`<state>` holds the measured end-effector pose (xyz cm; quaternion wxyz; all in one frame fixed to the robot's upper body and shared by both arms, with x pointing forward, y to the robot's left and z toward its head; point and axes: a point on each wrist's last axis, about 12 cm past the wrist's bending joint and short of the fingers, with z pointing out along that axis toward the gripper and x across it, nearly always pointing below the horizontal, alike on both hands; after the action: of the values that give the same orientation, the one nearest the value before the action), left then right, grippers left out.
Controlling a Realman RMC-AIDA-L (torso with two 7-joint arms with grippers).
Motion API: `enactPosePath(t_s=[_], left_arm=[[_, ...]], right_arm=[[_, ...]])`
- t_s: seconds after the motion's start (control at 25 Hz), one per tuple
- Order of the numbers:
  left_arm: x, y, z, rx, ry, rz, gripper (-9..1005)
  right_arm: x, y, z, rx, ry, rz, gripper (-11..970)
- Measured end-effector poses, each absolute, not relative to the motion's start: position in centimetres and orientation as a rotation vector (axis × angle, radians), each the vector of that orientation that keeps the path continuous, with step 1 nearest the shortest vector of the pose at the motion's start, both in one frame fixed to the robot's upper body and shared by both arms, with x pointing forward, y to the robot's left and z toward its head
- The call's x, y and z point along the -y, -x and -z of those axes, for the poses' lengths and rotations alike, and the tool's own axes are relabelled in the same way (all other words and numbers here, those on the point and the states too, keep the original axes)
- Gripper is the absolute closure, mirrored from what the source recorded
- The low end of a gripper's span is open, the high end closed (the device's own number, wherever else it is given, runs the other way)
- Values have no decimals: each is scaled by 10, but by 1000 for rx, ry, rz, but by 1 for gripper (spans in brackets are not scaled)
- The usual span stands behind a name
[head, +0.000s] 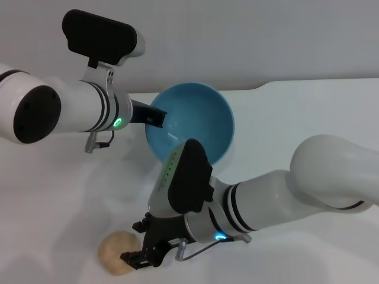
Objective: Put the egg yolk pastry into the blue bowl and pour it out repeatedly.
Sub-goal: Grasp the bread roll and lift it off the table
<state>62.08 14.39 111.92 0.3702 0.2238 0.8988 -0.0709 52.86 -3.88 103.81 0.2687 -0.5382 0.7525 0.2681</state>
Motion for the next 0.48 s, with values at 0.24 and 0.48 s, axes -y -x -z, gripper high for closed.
enactPosePath(t_s=[0.24,0.48], left_arm=[[-143,-621,-1119,-2306,-575,183,993],[-143,-620,-1119,-2305,-577,183,993]], right_arm=[[40,-527,-1037,-2038,1455,-735,386],[41,-527,-1036,-2047,1458,-745,391]])
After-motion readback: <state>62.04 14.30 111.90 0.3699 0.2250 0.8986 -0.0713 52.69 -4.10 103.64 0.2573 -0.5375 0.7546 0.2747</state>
